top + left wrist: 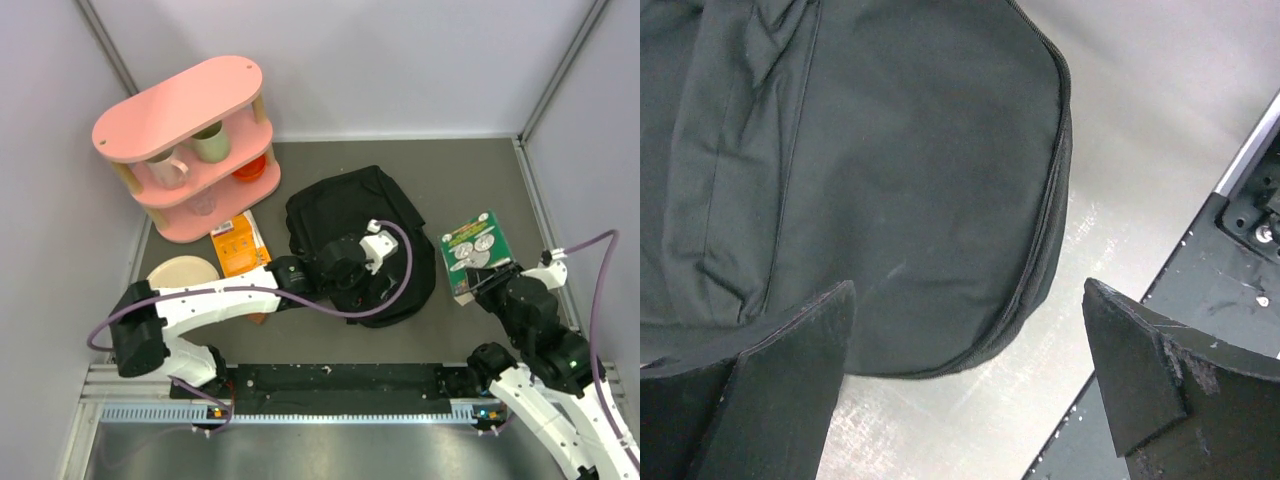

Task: Pack the student bag
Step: Place the book in the student bag.

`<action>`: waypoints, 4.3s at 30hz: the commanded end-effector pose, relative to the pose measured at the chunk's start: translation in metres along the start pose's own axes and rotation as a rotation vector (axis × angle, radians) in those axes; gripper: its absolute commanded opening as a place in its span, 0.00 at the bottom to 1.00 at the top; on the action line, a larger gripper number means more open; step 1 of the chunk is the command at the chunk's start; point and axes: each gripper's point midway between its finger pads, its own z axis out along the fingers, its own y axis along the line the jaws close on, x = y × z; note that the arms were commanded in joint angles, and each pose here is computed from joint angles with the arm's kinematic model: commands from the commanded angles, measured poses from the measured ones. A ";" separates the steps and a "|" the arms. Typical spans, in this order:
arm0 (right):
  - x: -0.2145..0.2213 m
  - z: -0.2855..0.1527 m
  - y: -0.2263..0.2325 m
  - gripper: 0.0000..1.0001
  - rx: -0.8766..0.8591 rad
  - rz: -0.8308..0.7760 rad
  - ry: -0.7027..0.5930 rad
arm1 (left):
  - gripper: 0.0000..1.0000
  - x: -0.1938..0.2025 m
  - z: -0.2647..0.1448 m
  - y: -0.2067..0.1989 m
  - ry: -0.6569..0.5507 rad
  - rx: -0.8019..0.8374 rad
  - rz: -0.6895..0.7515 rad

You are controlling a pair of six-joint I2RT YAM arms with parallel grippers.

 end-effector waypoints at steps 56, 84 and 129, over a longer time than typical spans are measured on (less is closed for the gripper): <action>-0.042 -0.038 -0.001 0.00 -0.042 -0.011 -0.125 | 0.00 -0.082 0.028 0.038 -0.099 -0.441 -0.050; 0.097 -0.011 0.105 0.00 -0.559 0.266 0.522 | 0.00 -0.177 -0.038 0.044 -0.438 -0.304 -0.222; 0.122 0.132 0.153 0.00 -0.464 0.474 0.344 | 0.00 -0.193 -0.065 0.034 -0.471 -0.236 -0.186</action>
